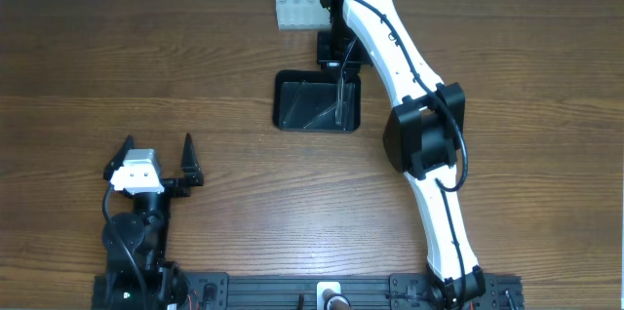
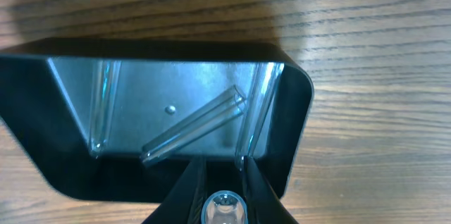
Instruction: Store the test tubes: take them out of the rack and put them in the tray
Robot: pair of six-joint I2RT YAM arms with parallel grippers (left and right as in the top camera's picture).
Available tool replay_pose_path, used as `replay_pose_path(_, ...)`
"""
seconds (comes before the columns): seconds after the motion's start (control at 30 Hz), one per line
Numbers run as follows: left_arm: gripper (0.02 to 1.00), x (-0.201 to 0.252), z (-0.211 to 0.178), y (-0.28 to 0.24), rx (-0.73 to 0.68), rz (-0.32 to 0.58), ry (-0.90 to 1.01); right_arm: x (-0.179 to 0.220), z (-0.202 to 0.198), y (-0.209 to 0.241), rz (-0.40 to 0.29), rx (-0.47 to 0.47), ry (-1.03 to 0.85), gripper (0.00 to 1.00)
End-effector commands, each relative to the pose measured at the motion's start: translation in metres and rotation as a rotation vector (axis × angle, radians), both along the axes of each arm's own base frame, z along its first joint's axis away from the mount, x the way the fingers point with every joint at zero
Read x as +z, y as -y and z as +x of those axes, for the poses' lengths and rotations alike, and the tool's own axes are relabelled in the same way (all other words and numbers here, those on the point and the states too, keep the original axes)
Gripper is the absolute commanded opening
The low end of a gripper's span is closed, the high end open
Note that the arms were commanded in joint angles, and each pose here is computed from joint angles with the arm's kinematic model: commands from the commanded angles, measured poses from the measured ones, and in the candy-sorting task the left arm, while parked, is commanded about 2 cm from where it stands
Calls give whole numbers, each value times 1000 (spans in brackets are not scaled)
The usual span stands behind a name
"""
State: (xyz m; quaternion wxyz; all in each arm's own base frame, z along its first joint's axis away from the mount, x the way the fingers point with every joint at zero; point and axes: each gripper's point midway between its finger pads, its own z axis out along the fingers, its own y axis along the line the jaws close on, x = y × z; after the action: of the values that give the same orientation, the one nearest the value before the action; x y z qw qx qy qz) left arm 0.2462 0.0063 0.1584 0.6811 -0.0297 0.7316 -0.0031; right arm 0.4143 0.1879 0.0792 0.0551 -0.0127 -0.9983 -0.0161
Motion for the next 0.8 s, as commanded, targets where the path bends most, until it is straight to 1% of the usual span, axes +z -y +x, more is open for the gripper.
replay_pose_path(0.03, 998, -1, 0, 0, -4, 13, 1, -10, 6, 2, 1, -25, -7, 40)
replay_pose_path(0.37, 998, -1, 0, 0, -4, 13, 1, -19, 12, 6, 0, -54, -6, 51)
replay_pose_path(0.8, 998, -1, 0, 0, -4, 13, 1, -34, 11, 5, -10, -57, -28, 49)
